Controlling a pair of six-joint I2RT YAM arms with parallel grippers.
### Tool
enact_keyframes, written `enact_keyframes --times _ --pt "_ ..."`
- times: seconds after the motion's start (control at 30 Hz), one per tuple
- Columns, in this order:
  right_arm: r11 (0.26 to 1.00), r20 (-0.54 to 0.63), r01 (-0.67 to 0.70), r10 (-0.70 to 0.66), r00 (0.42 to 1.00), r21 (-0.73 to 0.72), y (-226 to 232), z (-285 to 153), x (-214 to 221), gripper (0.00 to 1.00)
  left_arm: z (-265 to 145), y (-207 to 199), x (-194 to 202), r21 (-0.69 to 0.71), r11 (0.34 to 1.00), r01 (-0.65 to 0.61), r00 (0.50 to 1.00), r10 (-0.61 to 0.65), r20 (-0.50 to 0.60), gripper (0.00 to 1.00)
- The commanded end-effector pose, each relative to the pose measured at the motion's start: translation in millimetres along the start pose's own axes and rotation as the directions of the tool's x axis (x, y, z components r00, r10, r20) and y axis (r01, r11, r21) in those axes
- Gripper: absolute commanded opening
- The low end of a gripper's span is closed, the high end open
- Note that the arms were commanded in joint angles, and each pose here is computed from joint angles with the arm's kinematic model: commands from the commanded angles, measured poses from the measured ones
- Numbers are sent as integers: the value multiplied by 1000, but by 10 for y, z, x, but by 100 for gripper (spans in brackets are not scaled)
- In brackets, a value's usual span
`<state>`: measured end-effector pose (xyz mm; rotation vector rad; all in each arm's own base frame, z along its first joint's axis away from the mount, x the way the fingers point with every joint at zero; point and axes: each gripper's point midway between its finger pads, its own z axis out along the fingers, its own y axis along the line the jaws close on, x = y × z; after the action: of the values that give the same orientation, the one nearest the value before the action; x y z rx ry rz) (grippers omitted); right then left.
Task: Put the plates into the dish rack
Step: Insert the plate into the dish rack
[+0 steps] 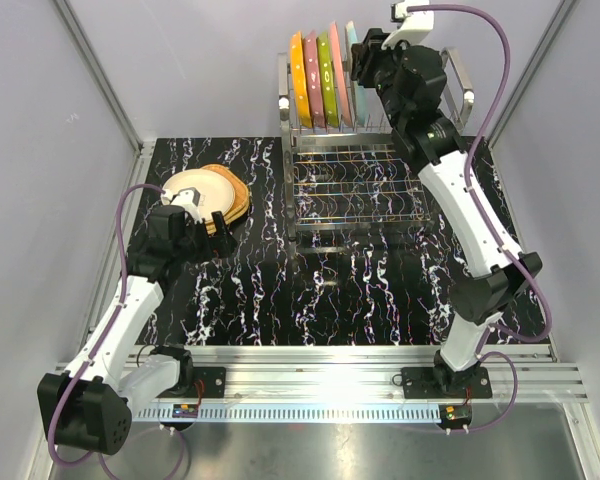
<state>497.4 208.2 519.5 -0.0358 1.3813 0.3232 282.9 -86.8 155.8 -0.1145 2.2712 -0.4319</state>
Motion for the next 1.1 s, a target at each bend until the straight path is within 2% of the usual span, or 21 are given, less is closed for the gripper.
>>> enact_keyframes --times 0.0,0.4,0.53,0.57,0.6,0.67,0.7,0.77,0.83,0.87,0.93,0.97,1.03,1.07 --pt "997 108 -58 62 992 -43 69 -180 -491 46 3 -70 -63 34 999 -15 1000 14 27 99" --pt "992 125 -102 111 986 -80 109 -374 -666 48 -4 -69 -69 34 999 -18 999 17 31 99" --pt "987 155 -98 117 981 -129 132 -686 -866 49 -13 -58 -85 25 999 -20 999 19 35 99" --pt "984 127 -81 101 987 -157 166 -729 -740 49 -17 -45 -96 17 1000 -21 999 21 40 99" --pt "981 162 -42 73 984 -188 186 -920 -914 49 -27 -40 -114 11 1000 -20 999 20 46 99" --pt "968 139 -2 38 990 -252 254 -1091 -822 50 -49 -21 -149 -3 1000 -22 998 22 61 99" --pt "959 165 26 21 986 -281 265 -1312 -965 50 -53 -9 -148 -9 1000 -23 998 24 63 99" --pt "936 130 48 -2 992 -348 336 -1518 -845 51 -76 13 -207 -28 999 -27 996 29 85 99" --pt "919 138 66 -12 990 -389 339 -1868 -924 51 -98 67 -233 -62 998 -31 995 36 89 99" --pt "905 100 64 -24 995 -421 360 -1950 -743 52 -104 143 -256 -107 994 -25 994 36 99 99" --pt "876 97 71 -28 995 -476 384 -2305 -751 52 -121 205 -270 -145 989 -15 994 30 103 99" --pt "854 53 59 -37 998 -517 425 -2392 -550 52 -132 258 -303 -176 984 -6 993 26 116 99" --pt "825 29 36 -24 999 -564 444 -2703 -491 52 -144 305 -320 -204 979 12 992 13 124 99" --pt "800 -31 5 -29 999 -600 480 -2783 -228 51 -164 352 -368 -236 971 27 990 6 139 99"
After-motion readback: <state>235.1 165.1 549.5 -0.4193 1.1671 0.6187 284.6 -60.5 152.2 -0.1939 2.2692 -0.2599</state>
